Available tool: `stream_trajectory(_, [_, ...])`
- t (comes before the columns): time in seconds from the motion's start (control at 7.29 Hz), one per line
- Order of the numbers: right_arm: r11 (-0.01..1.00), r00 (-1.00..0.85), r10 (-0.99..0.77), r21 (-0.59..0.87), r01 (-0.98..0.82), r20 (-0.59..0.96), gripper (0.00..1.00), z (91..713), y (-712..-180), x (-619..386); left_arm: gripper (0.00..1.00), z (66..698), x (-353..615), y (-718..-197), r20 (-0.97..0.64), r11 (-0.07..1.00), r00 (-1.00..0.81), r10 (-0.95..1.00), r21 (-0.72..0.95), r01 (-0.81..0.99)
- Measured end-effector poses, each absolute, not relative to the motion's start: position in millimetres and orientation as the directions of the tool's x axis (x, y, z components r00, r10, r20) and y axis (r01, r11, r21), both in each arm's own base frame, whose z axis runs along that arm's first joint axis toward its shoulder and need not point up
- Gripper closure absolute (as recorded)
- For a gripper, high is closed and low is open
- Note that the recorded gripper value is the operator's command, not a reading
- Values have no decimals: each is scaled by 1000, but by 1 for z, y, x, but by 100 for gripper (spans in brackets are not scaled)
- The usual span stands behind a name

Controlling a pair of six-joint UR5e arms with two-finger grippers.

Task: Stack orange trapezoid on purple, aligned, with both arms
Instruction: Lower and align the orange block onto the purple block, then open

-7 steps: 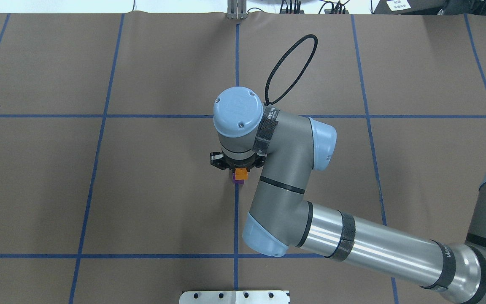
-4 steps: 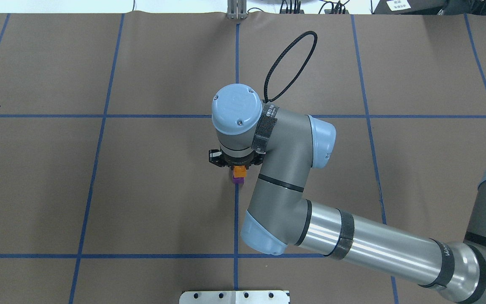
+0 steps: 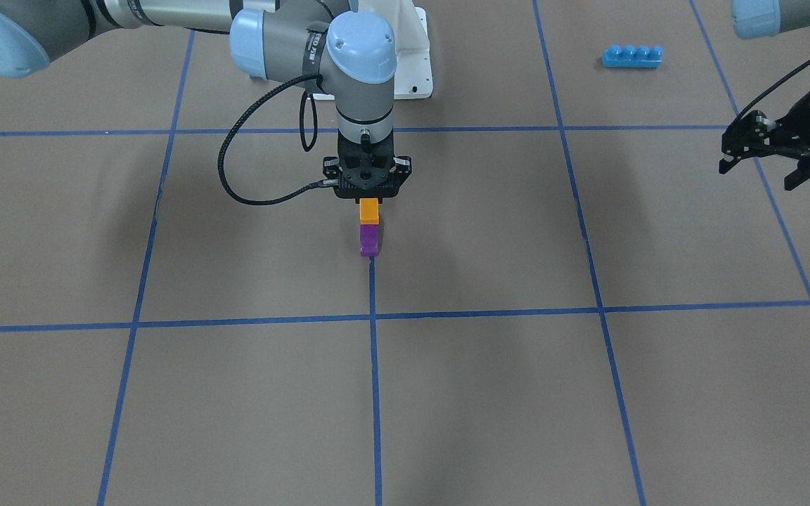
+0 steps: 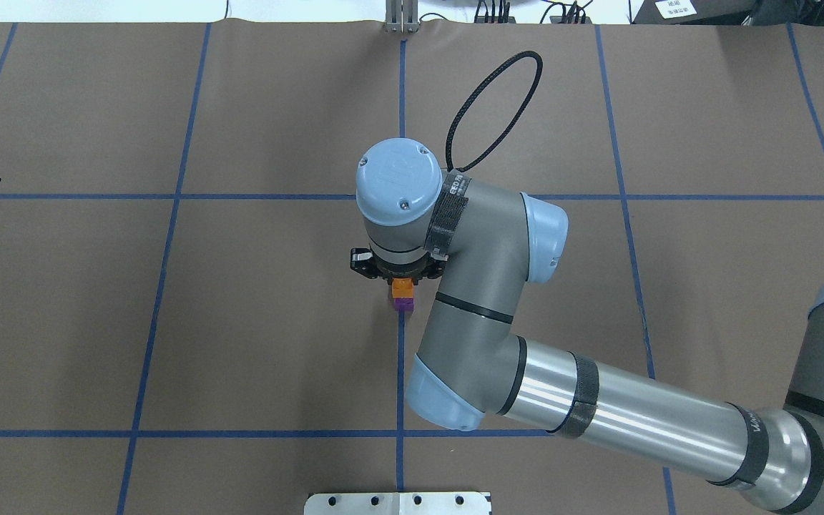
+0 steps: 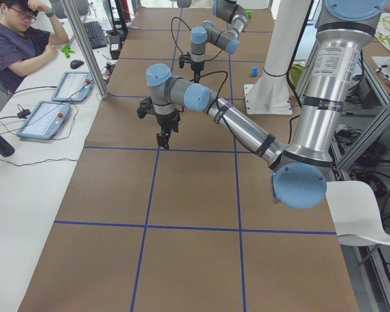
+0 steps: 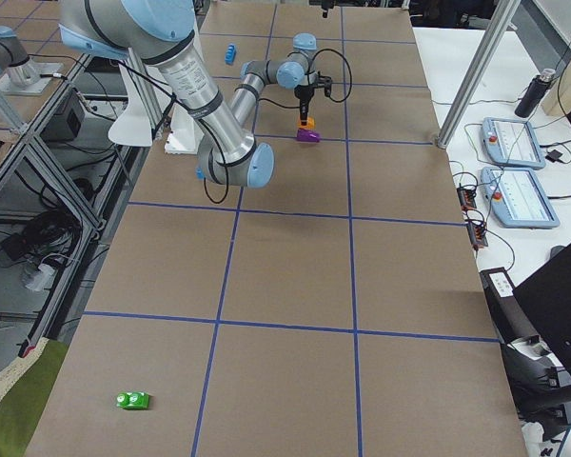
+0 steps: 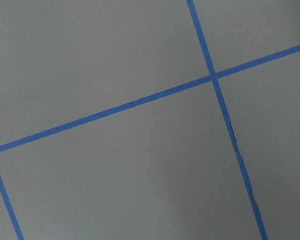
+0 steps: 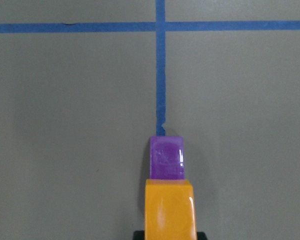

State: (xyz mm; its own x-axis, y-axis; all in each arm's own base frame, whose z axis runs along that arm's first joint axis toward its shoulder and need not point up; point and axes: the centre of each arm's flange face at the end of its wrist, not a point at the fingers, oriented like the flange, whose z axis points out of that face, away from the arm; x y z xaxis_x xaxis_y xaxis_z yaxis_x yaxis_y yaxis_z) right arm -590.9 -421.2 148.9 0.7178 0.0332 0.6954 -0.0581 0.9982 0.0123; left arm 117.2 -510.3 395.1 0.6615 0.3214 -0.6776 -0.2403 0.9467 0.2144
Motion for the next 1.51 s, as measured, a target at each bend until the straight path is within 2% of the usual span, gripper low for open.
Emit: stream_trajectory(1.51, [998,731,33,16,-61,682,100,156,-423,-598,0,395,118,-510,-678,947,661,322,214,-241])
